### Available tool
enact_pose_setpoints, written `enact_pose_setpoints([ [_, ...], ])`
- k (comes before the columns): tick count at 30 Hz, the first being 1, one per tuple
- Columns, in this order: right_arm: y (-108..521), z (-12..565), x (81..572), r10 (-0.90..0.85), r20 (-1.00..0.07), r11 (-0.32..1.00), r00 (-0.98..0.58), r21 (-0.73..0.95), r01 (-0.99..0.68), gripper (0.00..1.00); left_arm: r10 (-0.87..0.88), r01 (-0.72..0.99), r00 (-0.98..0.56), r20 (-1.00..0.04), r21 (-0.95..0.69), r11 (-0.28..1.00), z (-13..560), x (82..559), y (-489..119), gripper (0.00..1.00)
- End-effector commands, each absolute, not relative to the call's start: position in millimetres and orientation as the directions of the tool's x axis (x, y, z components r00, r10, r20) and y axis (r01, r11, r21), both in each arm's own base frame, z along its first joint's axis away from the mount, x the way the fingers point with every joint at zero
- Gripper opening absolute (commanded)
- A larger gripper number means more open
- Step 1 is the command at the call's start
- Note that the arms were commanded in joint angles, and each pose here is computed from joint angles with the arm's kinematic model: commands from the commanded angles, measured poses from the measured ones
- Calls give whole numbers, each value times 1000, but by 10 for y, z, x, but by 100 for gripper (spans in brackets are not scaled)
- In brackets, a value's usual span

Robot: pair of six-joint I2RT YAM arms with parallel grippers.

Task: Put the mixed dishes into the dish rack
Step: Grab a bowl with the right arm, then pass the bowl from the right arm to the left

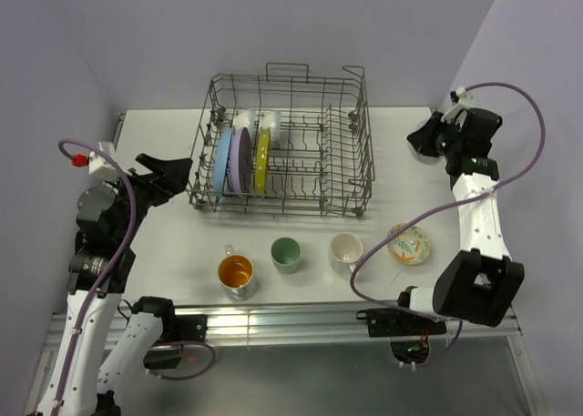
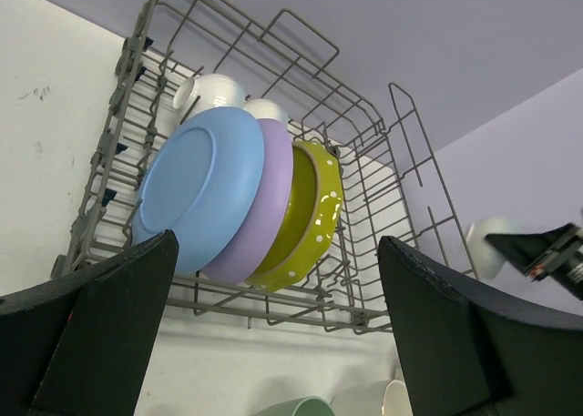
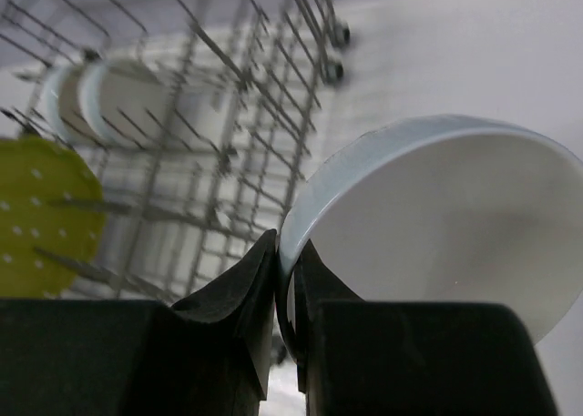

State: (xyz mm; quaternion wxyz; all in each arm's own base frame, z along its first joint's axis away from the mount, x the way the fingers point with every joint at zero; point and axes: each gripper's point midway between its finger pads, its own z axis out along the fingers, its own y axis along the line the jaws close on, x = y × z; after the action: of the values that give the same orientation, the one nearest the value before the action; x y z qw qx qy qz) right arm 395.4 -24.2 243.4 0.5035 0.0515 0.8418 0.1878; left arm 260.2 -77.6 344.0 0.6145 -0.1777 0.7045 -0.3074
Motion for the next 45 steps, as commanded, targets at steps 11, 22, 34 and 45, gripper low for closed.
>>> enact_pose_setpoints([
  [11, 1210, 4929, 4498, 448, -892, 618, -57, 355, -702, 0, -644, 201, -147, -751, -660, 724, 3765, 2743, -863, 99],
  [22, 2473, 4643, 4910, 569, -627, 89, -532, 690, -718, 0, -677, 137, -135, -724, -690, 711, 3727, 2797, -783, 99],
  [34, 2799, 3762, 5450, 604, -354, 51, -714, 911, -409, 0, -696, 92, -133, -706, -708, 701, 3688, 2949, -753, 99],
  [45, 2860, 3323, 5675, 600, -317, 108, -735, 942, -318, 0, -703, 79, -133, -698, -715, 695, 3652, 2952, -740, 99],
])
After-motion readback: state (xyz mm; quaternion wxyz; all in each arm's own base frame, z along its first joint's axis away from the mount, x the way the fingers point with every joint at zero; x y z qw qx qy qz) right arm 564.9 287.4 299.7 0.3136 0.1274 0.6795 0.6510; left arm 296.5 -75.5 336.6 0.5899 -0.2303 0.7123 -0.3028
